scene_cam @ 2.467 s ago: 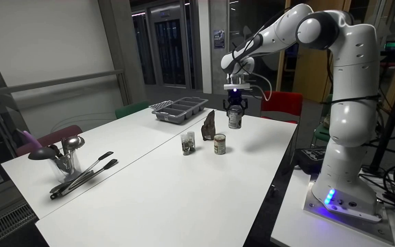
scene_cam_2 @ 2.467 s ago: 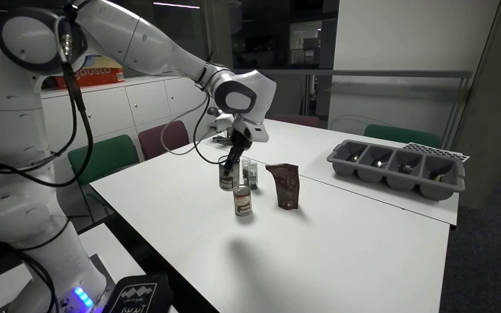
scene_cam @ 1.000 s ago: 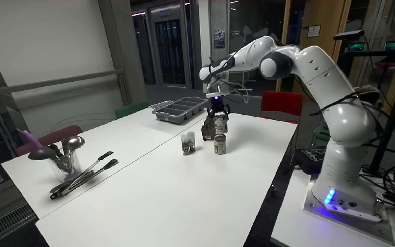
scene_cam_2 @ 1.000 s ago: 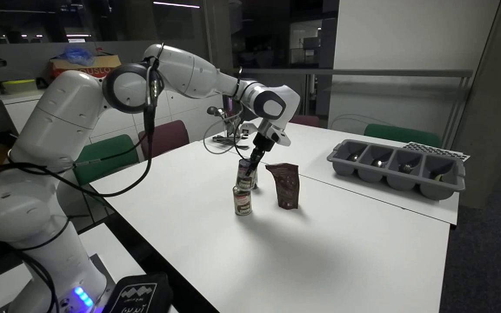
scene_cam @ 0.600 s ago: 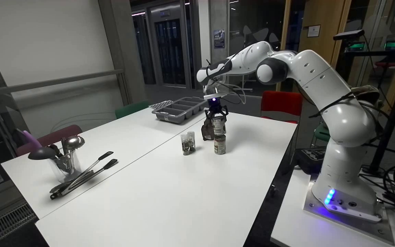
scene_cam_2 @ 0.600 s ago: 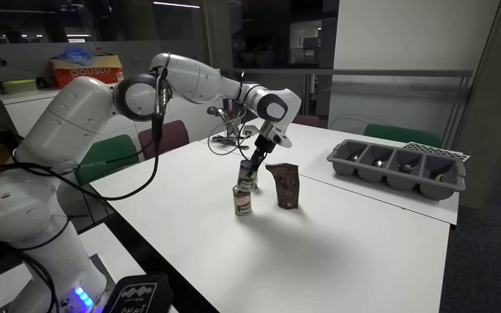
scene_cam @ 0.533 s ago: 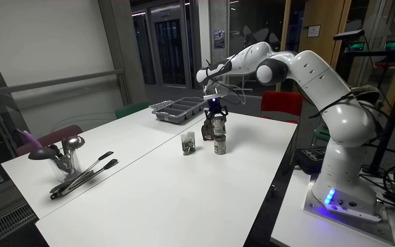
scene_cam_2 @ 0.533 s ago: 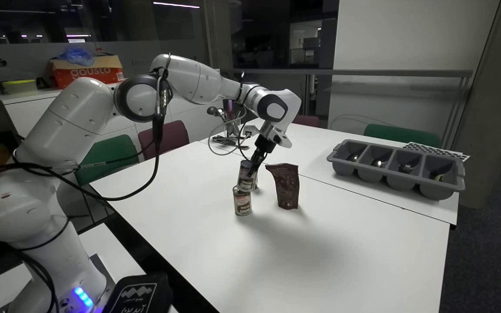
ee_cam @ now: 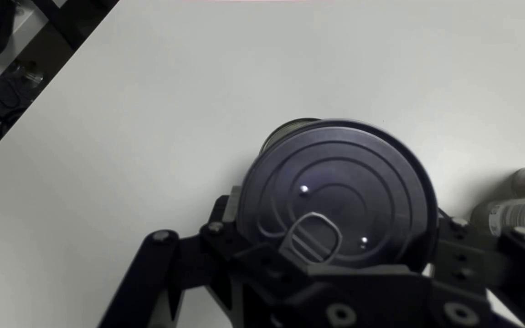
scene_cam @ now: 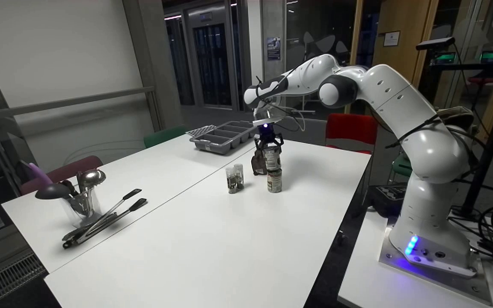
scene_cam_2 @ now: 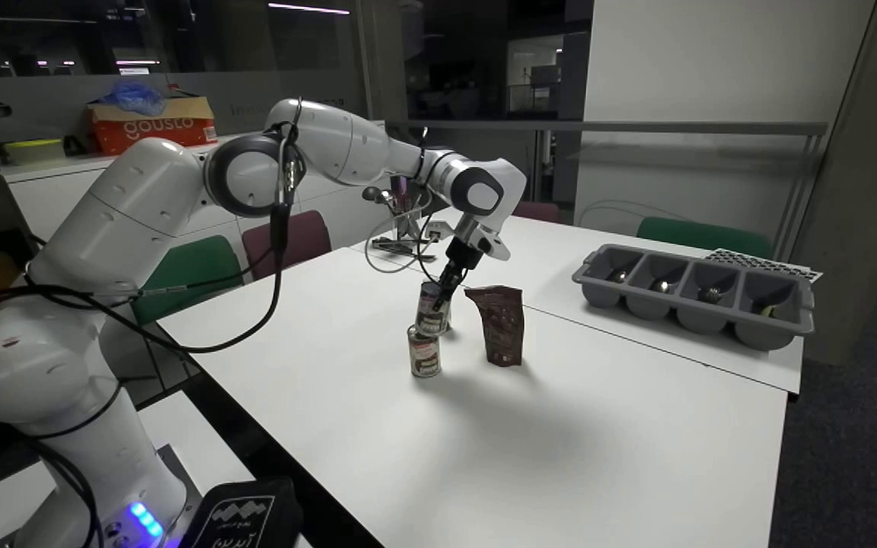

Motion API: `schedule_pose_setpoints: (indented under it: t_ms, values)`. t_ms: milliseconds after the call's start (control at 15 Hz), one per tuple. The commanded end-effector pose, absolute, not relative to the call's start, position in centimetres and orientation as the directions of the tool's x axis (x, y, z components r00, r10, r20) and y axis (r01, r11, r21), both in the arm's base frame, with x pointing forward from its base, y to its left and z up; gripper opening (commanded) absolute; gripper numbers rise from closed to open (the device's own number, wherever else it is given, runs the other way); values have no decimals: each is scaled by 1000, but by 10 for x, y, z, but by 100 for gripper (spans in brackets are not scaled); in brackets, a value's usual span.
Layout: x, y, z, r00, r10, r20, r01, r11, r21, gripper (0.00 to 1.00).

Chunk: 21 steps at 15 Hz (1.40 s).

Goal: Pick up one can from the table and put it on top of the other can.

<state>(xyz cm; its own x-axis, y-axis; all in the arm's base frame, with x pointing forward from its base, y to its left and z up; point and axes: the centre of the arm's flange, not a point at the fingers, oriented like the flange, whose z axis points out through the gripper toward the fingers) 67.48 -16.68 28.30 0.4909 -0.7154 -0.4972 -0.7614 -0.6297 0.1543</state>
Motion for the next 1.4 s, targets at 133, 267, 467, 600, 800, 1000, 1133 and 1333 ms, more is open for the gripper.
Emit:
schedule_pose_setpoints:
  t_ms: [133,267,467,600,800,1000,1133,1333]
  values:
    - [671,-163,295,464,-729,-503,-774,-610,169,57]
    - [667,-160,293,463,-732,-499,-775,-607,172,57]
    - [660,-154,286,456,-744,-489,-782,-597,179,57]
    - [658,-152,283,449,-749,-487,-786,-590,185,57]
    - [656,-152,282,437,-755,-489,-792,-581,189,57]
    - [652,-152,283,439,-757,-484,-796,-578,181,57]
    - [646,-150,284,440,-762,-474,-802,-571,174,57]
    - [636,-149,284,438,-775,-455,-815,-556,162,57]
